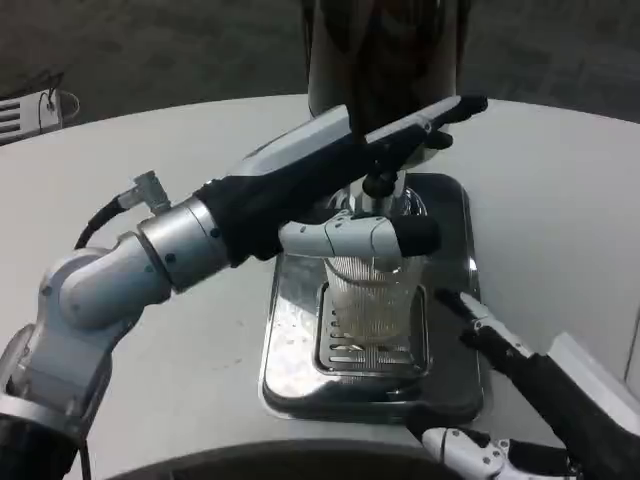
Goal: Grasp the cup under the faucet to collect the drink, then remove the cup.
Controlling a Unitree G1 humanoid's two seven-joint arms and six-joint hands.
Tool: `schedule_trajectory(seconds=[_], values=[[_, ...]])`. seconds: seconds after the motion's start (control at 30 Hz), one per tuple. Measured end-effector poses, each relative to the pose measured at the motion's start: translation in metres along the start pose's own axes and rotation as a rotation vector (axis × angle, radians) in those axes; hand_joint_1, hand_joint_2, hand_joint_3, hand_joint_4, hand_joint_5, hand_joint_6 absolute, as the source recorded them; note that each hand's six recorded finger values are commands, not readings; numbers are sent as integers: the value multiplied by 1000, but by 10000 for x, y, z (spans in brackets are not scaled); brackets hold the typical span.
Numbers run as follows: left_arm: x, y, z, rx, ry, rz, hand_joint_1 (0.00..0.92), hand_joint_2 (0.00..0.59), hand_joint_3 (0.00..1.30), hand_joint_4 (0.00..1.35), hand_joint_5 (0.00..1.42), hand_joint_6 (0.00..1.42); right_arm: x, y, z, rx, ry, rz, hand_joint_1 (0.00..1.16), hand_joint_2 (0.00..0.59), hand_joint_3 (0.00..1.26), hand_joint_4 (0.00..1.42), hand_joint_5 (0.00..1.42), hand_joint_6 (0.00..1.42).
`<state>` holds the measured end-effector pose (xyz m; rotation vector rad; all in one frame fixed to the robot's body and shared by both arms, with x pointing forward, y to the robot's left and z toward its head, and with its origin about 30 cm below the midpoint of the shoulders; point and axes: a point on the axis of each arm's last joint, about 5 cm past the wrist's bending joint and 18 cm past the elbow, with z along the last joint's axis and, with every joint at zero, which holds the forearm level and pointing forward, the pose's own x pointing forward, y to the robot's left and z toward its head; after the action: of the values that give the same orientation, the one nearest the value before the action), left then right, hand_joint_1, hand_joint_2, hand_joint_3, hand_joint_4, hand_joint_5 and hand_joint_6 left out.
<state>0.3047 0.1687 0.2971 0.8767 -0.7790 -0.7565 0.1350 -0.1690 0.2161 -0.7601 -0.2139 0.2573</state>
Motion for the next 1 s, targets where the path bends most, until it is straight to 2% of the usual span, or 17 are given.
schedule_trajectory(seconds=[0.13,0.27,0.47,0.67,0.83,1.0], values=[[6,-3,0,1,-2,-1,0,0,36,0,65,125,65,40,-64,36,30,-35,688,264,0,0,41,63],[11,-3,2,3,-3,-4,0,0,32,0,63,125,118,87,-130,61,61,-67,709,253,0,0,29,48],[14,3,14,30,4,-10,0,0,30,0,63,117,232,145,-213,96,87,-125,718,244,0,0,6,20],[19,14,23,47,5,-17,0,0,29,0,62,112,303,165,-254,114,95,-169,719,244,0,0,4,17],[22,18,28,56,4,-23,0,0,29,0,56,111,339,177,-277,131,99,-187,719,244,0,0,4,17],[20,23,31,64,6,-29,0,0,29,0,52,110,377,169,-272,142,88,-201,719,244,0,0,4,13]])
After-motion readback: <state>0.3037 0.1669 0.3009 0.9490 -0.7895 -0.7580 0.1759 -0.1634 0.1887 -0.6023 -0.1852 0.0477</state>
